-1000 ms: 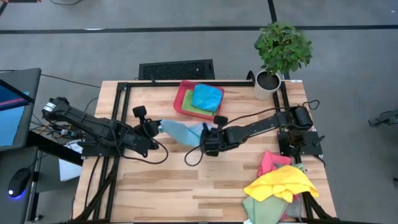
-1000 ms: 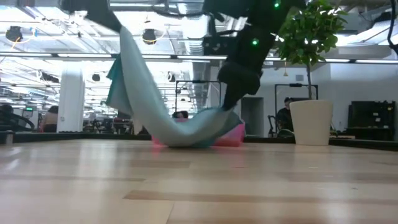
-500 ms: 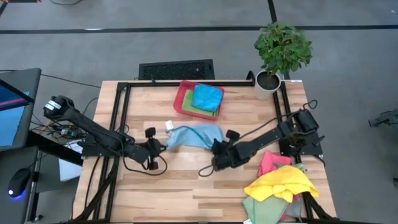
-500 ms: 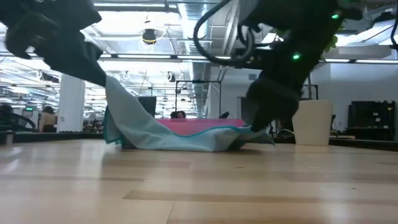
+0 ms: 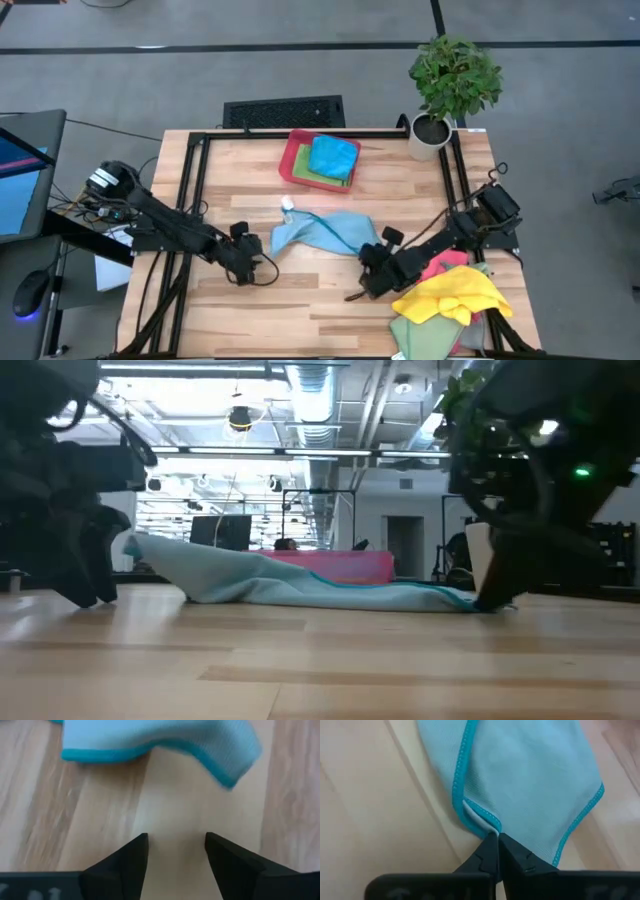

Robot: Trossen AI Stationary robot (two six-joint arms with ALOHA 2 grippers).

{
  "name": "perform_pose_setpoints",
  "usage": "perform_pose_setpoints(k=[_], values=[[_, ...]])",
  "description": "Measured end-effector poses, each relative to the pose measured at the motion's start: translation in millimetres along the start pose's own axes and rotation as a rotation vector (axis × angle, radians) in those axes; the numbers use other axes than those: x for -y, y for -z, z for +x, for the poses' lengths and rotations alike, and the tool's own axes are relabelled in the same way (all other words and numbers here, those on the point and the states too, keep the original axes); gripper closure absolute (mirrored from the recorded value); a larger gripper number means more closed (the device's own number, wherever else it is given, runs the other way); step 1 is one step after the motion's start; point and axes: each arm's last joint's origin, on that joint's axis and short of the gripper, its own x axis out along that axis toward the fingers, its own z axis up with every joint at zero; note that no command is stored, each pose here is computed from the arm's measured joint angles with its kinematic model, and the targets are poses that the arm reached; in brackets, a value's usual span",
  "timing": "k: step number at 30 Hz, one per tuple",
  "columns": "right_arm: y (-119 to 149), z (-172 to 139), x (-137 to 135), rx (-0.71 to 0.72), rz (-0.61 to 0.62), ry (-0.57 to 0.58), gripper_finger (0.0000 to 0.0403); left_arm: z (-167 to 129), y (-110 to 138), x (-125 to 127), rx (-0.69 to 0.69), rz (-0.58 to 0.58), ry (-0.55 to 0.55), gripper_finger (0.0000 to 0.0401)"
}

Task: Fold microfiber towels
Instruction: Fold the light blue microfiber cloth

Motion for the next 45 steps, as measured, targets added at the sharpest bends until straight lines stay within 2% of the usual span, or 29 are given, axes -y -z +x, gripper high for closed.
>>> perform_pose_setpoints(k=[5,9,15,19,26,30,35,39,42,45], values=[[18,-11,-8,0.02,-0.016,-0.018,0.036,0,-5,11,0.078,-0.064,0.001,0.0207],[28,-27,-12,-0.002,-0.029,-0.069,0.0336,-31,-27,16,0.266,-0.104,0.036,0.0207],[38,-50,-6,-0.006,-0.007,-0.074,0.0283,-67,-47,-17,0.457,-0.179,-0.065,0.0207],[40,-58,-3,0.005,0.037,-0.083,0.0248,-69,-66,-47,0.484,-0.173,-0.086,0.0203],[36,-54,-1,0.007,0.072,-0.061,0.0215,-31,-99,-72,0.506,0.081,0.013,0.0177],[35,-53,-1,0.006,0.08,-0.064,0.0211,2,-105,-90,0.463,0.097,0.042,0.0169],[35,-53,-1,0.004,0.079,-0.066,0.0213,39,-100,-107,0.381,0.094,0.038,0.0168],[34,-52,0,0.001,0.085,-0.062,0.0217,58,-98,-109,0.386,0.15,0.058,0.0168],[32,-51,1,-0.002,0.094,-0.059,0.0219,75,-95,-109,0.32,0.169,0.04,0.0168],[31,-50,2,-0.005,0.096,-0.057,0.0219,87,-101,-108,0.316,0.178,0.042,0.0168]])
